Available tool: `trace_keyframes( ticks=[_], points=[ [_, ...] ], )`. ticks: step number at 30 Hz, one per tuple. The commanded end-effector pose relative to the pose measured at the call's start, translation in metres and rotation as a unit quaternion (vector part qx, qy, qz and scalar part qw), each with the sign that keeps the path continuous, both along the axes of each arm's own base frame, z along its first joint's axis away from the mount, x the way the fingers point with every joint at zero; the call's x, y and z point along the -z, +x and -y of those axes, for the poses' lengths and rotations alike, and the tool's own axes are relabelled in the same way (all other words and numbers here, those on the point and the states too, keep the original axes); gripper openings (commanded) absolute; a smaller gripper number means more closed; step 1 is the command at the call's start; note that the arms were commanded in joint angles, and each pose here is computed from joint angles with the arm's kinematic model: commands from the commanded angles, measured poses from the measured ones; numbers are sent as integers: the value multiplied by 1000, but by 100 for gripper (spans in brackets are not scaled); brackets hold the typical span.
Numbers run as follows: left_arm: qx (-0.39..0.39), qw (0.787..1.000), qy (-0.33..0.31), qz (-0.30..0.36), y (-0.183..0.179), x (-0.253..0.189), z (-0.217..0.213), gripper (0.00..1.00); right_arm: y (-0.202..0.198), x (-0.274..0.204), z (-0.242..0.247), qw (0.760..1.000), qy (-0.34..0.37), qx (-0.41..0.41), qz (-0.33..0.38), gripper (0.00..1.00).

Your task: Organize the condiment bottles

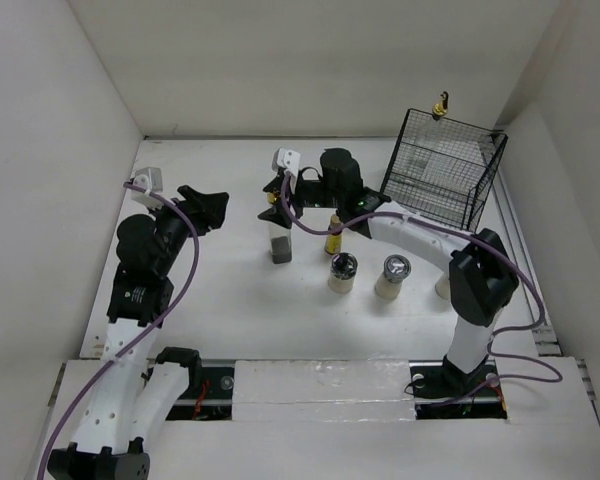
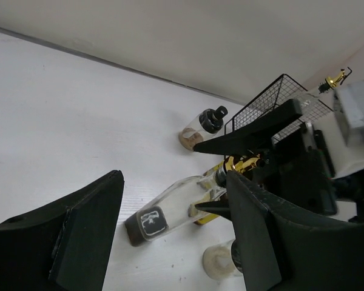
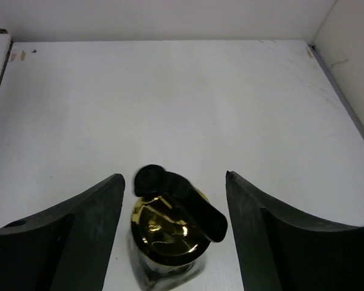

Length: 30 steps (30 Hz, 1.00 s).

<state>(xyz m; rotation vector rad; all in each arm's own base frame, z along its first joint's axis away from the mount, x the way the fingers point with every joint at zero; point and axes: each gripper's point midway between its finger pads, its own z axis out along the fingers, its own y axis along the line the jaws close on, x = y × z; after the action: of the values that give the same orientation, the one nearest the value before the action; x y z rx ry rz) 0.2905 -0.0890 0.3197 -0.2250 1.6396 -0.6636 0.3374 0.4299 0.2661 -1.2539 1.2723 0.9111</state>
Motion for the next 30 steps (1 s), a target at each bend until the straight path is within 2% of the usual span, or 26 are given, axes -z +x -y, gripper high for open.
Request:
trace_keyframes(
  ticks=[1,2,3,6,7,10,12,13,15,16,20,23,27,30],
  points=[
    [3,999,-7,36,-5,-21,0,64,12,-20,-11,999,34,4,14,72],
    [3,999,-7,36,-5,-21,0,64,15,-15,-11,999,30,9,11,70],
    [3,999,-7,36,-5,-21,0,64,15,-17,-12,999,34,9,9,64],
    [9,999,-8,41,-8,-23,2,64,13,-10,-12,999,40,10,2,40],
    [9,999,-8,41,-8,-23,2,64,11,-17,-10,999,47,10,10,29],
    [9,999,-7,34,-5,-19,2,64,-1,-53,-7,996,88,4,35,14],
    [13,999,-8,44,-8,-25,3,64,-5,-79,-4,993,107,3,48,11],
    [8,999,-8,44,-7,-25,1,64,-9,-115,3,989,132,11,70,9],
    [3,999,-7,34,-4,-19,0,64,-11,-149,14,984,152,34,88,9],
    [3,999,-7,34,-4,-19,0,64,-19,-187,27,976,179,48,115,8],
    [-2,999,-8,44,-8,-25,-2,64,-10,-256,88,954,227,140,138,5],
    [3,999,-8,39,-6,-22,0,64,4,-287,150,928,254,230,147,2],
    [-3,999,-8,40,-7,-25,-2,64,32,-295,230,886,261,360,131,2],
    [12,999,-8,41,-8,-23,3,64,53,-297,289,841,255,460,123,2]
  ],
)
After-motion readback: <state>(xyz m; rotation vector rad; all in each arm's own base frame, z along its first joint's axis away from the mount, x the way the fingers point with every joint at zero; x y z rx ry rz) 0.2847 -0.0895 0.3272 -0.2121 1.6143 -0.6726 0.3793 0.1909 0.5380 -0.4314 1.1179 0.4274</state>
